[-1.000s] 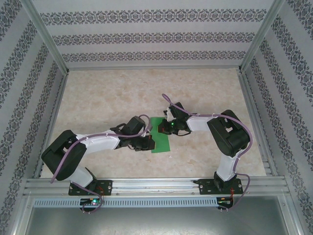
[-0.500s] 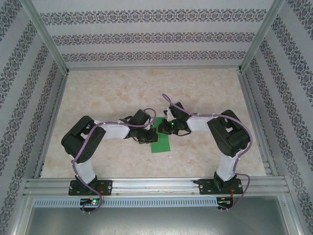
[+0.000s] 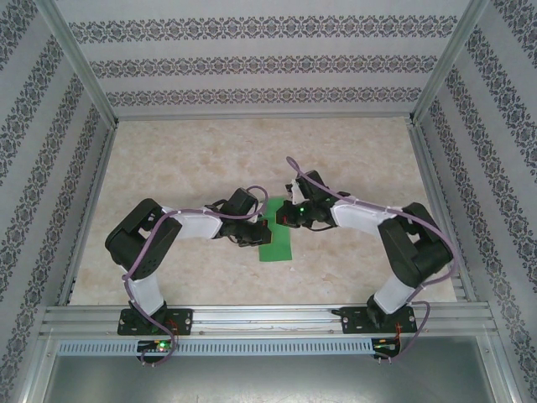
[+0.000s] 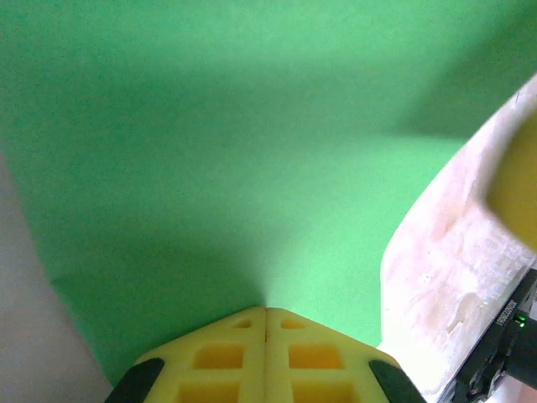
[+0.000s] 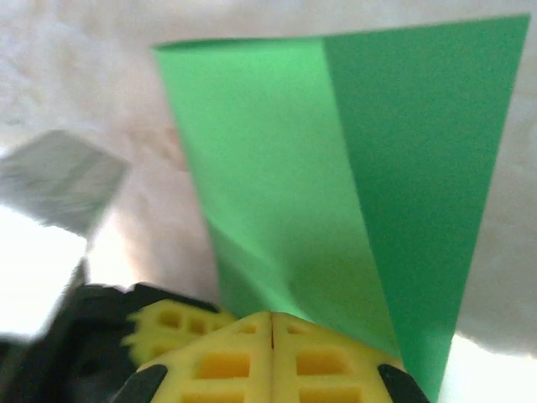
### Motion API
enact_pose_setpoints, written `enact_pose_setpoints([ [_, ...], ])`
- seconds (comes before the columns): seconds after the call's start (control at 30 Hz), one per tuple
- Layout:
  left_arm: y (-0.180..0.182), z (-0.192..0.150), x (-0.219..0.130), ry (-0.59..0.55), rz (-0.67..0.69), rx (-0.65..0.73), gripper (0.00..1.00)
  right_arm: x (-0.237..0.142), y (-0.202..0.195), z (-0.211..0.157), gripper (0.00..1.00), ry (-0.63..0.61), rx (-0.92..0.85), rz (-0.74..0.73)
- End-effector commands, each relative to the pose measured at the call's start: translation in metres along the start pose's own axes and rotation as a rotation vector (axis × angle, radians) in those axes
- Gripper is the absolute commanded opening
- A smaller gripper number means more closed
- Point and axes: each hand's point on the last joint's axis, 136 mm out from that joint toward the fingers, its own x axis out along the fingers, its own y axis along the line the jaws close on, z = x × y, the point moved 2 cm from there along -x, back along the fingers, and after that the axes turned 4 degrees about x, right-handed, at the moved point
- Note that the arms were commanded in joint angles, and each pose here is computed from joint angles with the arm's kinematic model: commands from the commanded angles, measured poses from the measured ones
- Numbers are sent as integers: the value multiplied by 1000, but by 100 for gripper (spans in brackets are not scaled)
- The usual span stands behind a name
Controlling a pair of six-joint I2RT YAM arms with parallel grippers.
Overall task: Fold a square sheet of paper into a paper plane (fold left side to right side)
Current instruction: Hold the square sheet of paper at the center of the table.
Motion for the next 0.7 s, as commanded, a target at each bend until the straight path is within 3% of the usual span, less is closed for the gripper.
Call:
enact_pose_setpoints([
  [0.0, 12, -11, 5, 16, 46, -28, 3, 0, -10, -31, 0, 66, 26, -20],
  [0.2, 10, -12, 6, 11, 43, -34, 3, 17, -11, -67, 0, 141, 71, 26],
  [0.47, 3, -9, 4, 2, 16, -31, 3, 30, -40, -88, 0, 185, 102, -72],
  [0.67, -13, 12, -9, -44, -28, 0, 3, 30, -64, -100, 0, 210, 108, -172],
])
